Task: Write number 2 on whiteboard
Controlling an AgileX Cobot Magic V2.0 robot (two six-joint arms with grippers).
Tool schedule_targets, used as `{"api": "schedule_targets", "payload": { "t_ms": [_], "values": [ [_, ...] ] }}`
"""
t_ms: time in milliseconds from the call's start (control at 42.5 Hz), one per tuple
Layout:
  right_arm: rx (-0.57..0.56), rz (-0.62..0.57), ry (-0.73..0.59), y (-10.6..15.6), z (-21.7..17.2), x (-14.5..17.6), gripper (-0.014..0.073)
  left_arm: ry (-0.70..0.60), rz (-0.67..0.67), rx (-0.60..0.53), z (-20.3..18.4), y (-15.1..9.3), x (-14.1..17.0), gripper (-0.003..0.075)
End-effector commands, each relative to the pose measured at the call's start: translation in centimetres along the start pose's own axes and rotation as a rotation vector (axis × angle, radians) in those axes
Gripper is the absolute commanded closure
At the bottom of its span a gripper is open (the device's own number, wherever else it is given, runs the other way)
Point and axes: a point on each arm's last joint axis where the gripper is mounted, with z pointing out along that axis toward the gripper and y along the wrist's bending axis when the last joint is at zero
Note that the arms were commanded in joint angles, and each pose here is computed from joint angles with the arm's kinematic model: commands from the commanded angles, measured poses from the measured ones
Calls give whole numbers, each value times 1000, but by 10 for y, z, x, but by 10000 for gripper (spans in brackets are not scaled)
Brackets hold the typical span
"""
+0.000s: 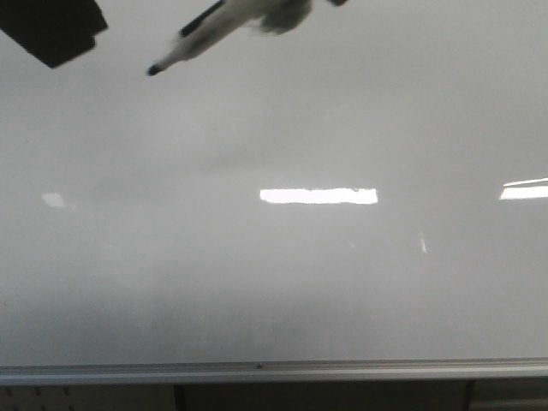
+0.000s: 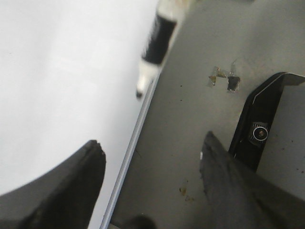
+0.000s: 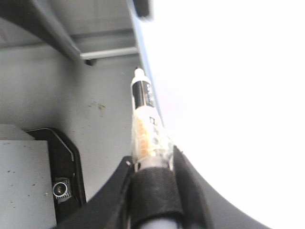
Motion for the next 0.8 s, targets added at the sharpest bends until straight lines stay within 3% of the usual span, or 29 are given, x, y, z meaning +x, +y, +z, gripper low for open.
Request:
{"api": "schedule_targets", "payload": {
  "t_ms": [0,235,376,611,776],
  "values": [
    [135,90,-44,-6,-40,1,599,-118,-75,-86,-23,2,5,290],
    [338,440,-48,-14,-76,42,544,-206,-466,-244,-45,22,52,290],
    [440,585,-116,-7,-83,69,544,-240,-664,-306,-55,29,78,290],
    [505,627,-239,18,-73,105,544,-248,-765,-385,-59,25,103,290],
    [492,643,-200,26,-59,122,544,-265,-764,-394,-60,25,102,290]
  ]
}}
